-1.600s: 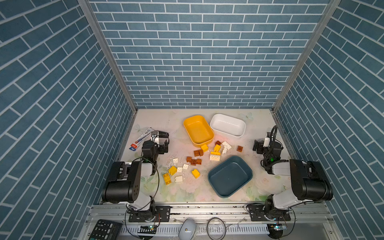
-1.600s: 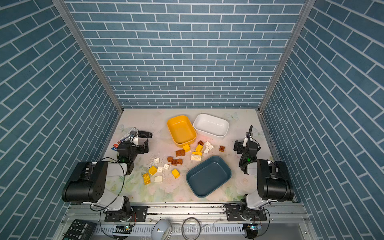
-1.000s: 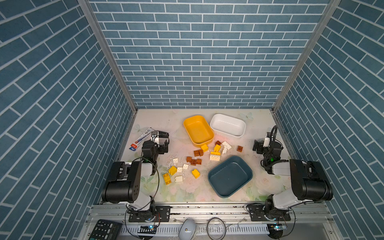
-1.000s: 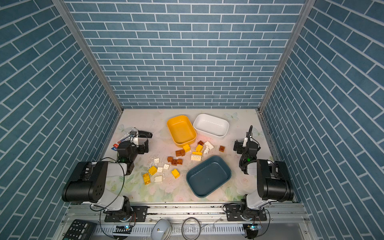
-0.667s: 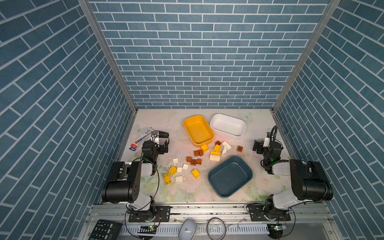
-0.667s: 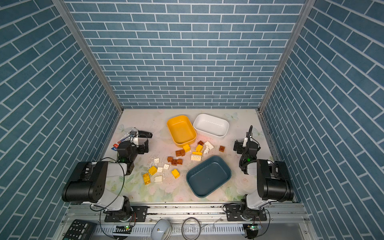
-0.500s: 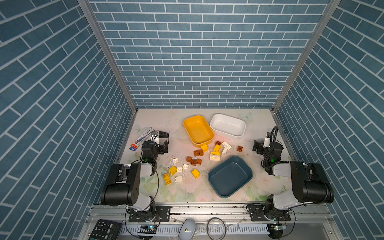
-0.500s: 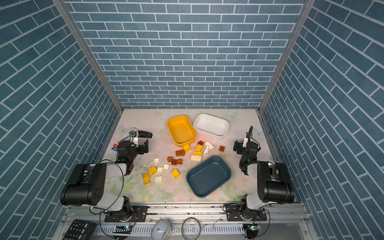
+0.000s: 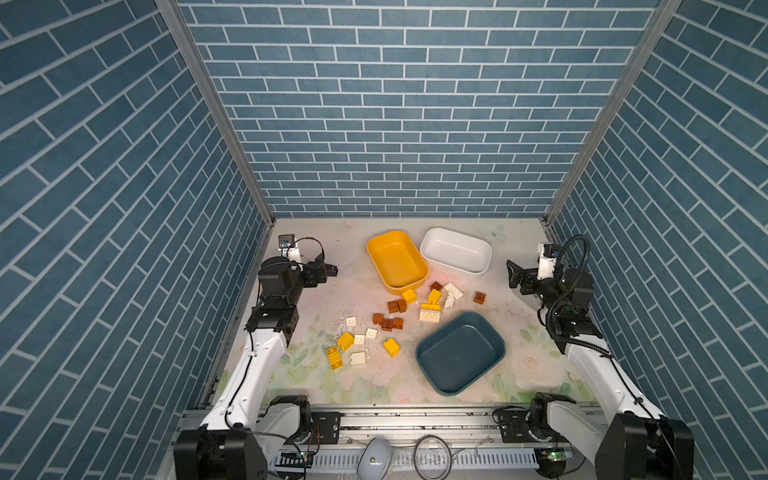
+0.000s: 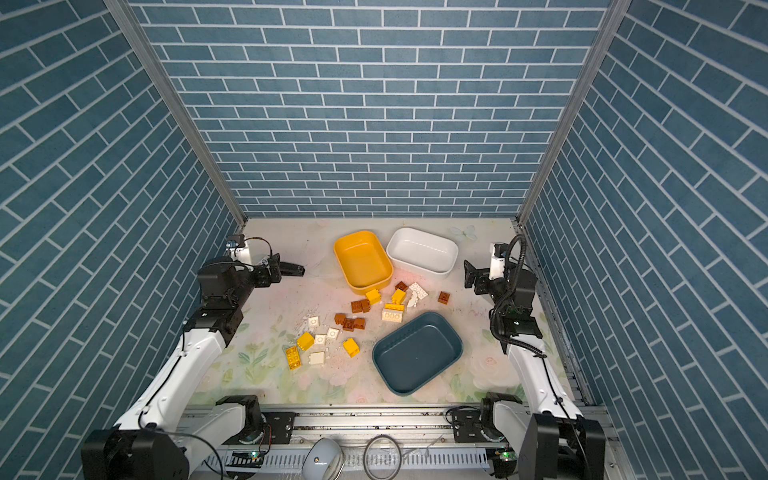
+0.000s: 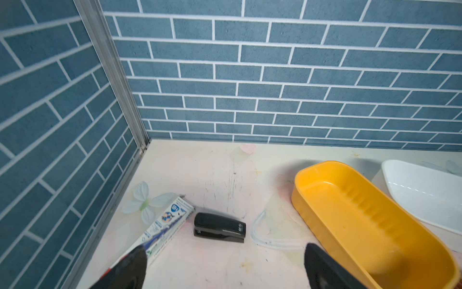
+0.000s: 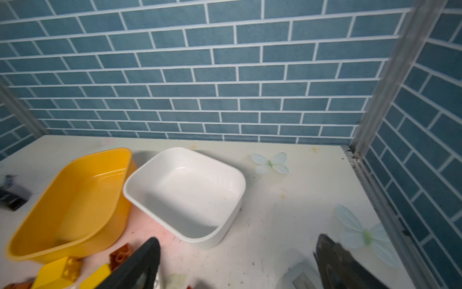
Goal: Sort the legos into containers by color
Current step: 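Lower the left gripper onto a white brick while the right arm reaches forward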
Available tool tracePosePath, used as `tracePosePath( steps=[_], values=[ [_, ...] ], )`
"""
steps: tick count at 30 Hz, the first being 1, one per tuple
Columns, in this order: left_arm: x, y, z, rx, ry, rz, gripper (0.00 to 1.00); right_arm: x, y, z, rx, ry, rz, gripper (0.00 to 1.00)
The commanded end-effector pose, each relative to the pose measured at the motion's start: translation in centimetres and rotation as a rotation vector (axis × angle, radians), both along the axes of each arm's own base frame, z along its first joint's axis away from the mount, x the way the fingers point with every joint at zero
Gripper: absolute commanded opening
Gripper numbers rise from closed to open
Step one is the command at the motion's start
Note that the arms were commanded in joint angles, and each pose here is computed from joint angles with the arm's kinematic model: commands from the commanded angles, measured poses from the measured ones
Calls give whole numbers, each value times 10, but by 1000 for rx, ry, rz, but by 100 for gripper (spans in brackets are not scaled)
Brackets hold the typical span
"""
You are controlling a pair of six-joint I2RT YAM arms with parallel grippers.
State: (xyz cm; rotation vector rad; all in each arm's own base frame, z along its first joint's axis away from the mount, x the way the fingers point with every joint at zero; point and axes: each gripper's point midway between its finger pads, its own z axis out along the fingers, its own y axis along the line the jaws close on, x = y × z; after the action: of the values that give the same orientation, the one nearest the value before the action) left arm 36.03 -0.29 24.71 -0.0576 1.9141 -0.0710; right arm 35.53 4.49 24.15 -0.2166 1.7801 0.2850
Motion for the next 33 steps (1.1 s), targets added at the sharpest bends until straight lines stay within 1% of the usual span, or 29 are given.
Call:
tracePosePath(
  steps=[1, 3, 5, 8, 10, 12, 14, 18, 22, 25, 28, 33],
  values=[
    [-37, -13, -52, -99, 299, -18, 100, -30, 37, -13, 75, 171, 206, 96],
    [-49, -20, -62, -145, 402, -22, 100, -42, 53, -10, 94, 216, 280, 96],
    [-62, -39, -74, -195, 506, -87, 100, -54, 66, -11, 98, 262, 342, 96],
    [-73, -63, -84, -238, 577, -156, 100, -73, 84, -15, 92, 330, 416, 96],
    [-77, -74, -93, -251, 613, -172, 100, -84, 95, -20, 96, 381, 458, 96],
    [-80, -83, -105, -244, 668, -180, 98, -96, 105, -24, 112, 430, 497, 96],
    [-83, -92, -118, -212, 712, -184, 97, -109, 116, -28, 116, 469, 534, 96],
    [-83, -101, -144, -195, 772, -172, 93, -124, 128, -37, 91, 528, 566, 96],
    [-81, -102, -171, -167, 843, -134, 84, -129, 142, -42, 73, 560, 600, 97],
    [-81, -102, -187, -123, 883, -100, 78, -129, 153, -47, 49, 575, 625, 97],
    [-82, -103, -204, -101, 913, -71, 67, -127, 163, -51, 24, 589, 647, 97],
    [-78, -107, -225, -48, 939, -55, 59, -126, 168, -54, -13, 593, 643, 97]
  ],
)
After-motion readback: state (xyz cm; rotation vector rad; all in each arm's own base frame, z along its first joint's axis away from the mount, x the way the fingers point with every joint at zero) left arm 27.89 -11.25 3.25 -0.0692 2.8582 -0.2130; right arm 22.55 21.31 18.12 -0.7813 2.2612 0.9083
